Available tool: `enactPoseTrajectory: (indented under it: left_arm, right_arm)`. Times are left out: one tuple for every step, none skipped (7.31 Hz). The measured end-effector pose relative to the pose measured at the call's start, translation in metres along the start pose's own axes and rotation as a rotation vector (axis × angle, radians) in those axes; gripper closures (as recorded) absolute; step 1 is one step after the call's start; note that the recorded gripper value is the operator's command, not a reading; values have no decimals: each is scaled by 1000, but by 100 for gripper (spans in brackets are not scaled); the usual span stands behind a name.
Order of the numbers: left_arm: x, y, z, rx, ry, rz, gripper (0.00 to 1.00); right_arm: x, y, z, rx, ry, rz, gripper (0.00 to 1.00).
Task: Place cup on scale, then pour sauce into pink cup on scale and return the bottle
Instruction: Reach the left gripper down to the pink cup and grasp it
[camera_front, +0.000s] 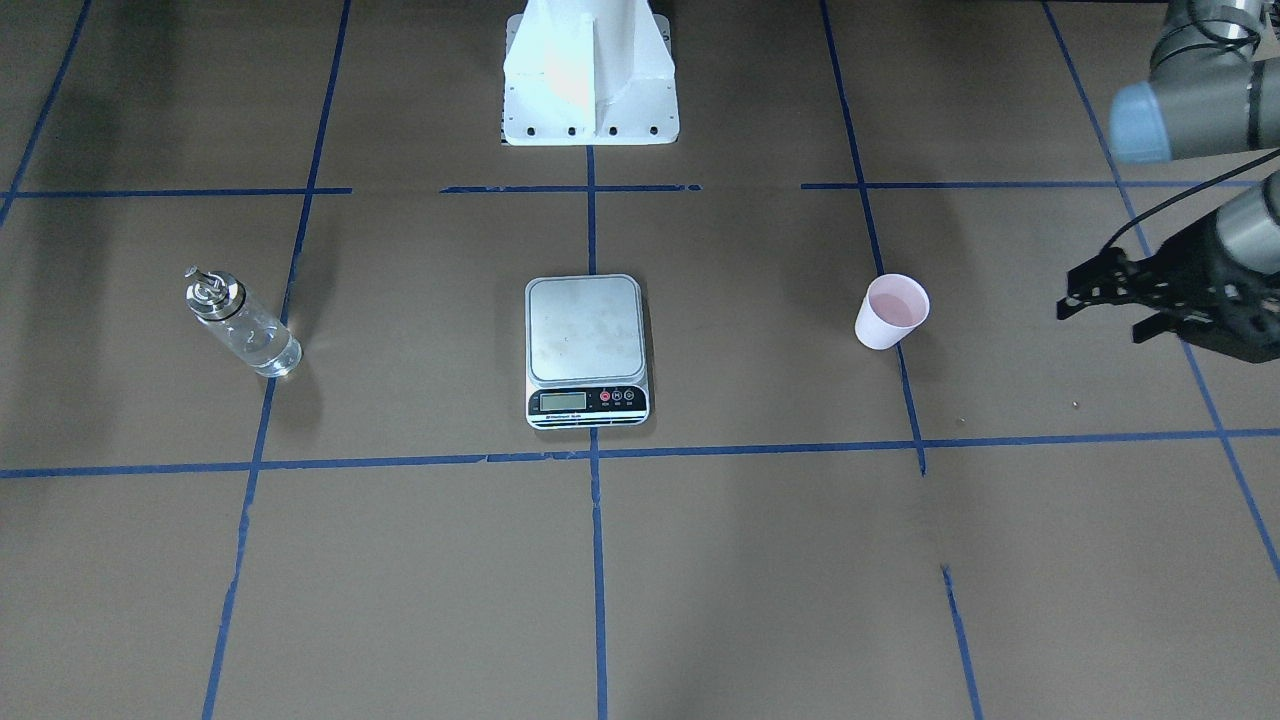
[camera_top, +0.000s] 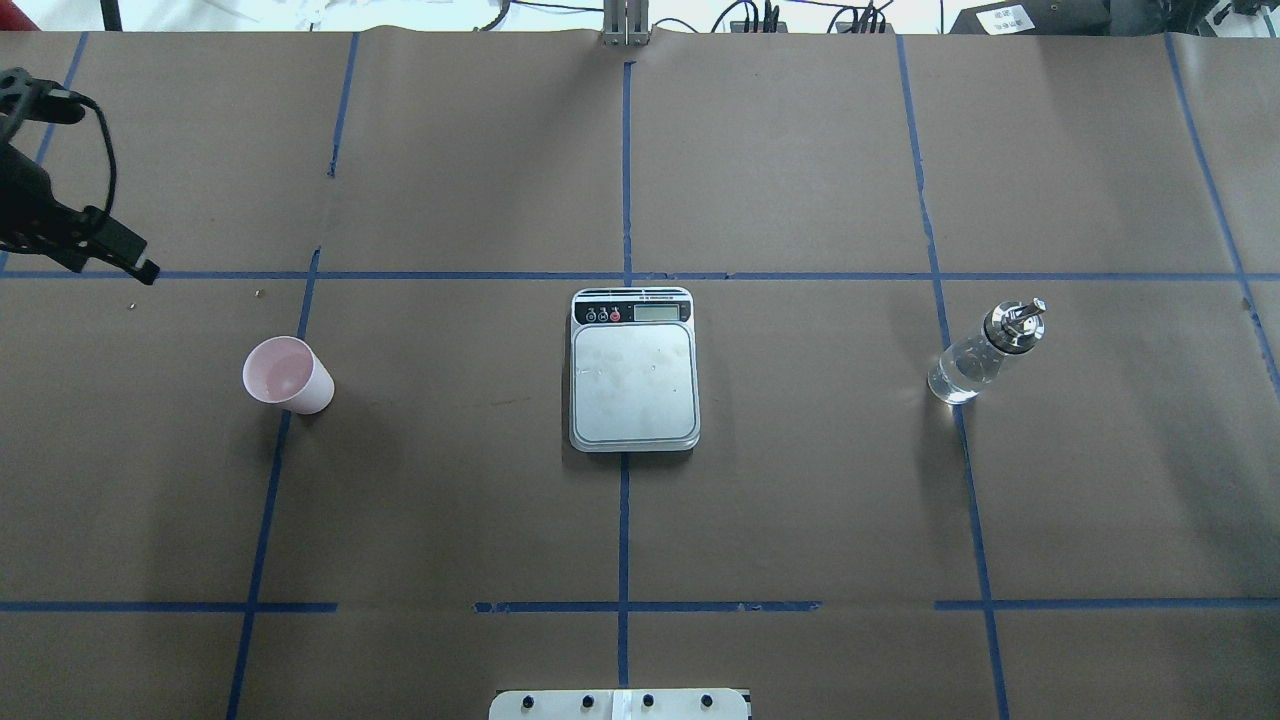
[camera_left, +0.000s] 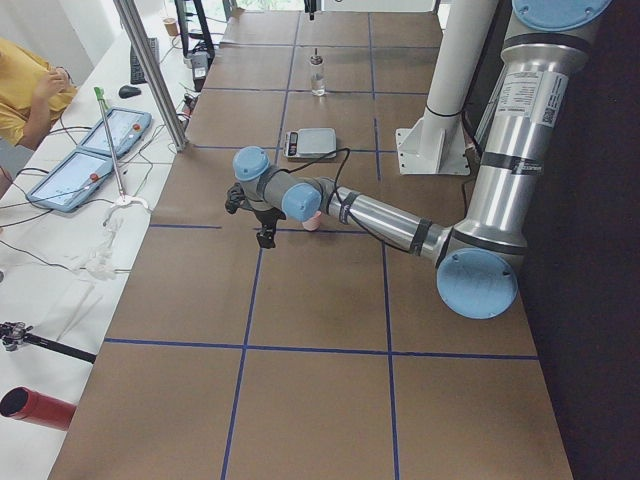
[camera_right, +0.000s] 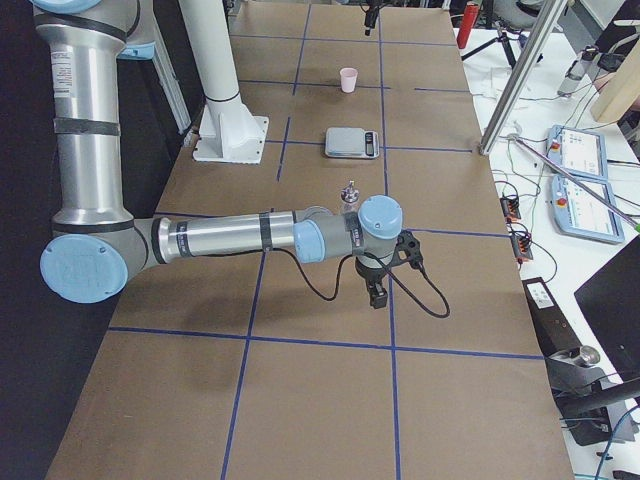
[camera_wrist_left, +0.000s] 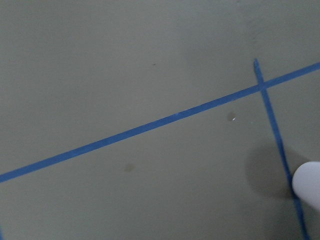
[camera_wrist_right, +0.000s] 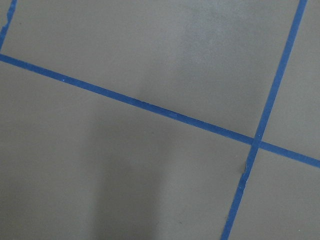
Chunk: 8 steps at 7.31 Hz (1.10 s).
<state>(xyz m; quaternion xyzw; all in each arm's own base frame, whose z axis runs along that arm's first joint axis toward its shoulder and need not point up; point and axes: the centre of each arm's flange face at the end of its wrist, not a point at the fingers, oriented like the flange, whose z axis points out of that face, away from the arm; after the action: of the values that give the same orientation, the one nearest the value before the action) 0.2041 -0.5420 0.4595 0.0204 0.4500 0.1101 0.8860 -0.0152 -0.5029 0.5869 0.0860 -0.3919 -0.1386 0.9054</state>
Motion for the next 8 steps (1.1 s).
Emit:
enactPoseTrajectory:
  left_arm:
    - [27, -3, 16, -16, -6, -27, 1]
    - [44, -2, 27, -27, -7, -43, 1]
    - [56, 1, 36, -38, -8, -60, 1]
    - [67, 5, 48, -55, -13, -70, 3]
    - [76, 9, 60, -73, -16, -69, 6]
    - [82, 13, 68, -87, -18, -63, 10]
    - [87, 16, 75, -99, -18, -55, 14]
    - [91, 18, 80, -108, -18, -48, 17]
  right_arm:
    - [-2, -1, 1, 3, -1, -9, 0]
    - [-3, -1, 2, 3, -2, -13, 0]
    - [-4, -2, 3, 3, -2, -16, 0]
    - [-5, -2, 3, 3, -2, -17, 0]
    - [-5, -2, 3, 4, -3, -18, 0]
    - [-6, -2, 3, 4, -3, -20, 0]
    - [-6, -2, 3, 4, -3, -21, 0]
    - [-6, -2, 3, 4, -3, -22, 0]
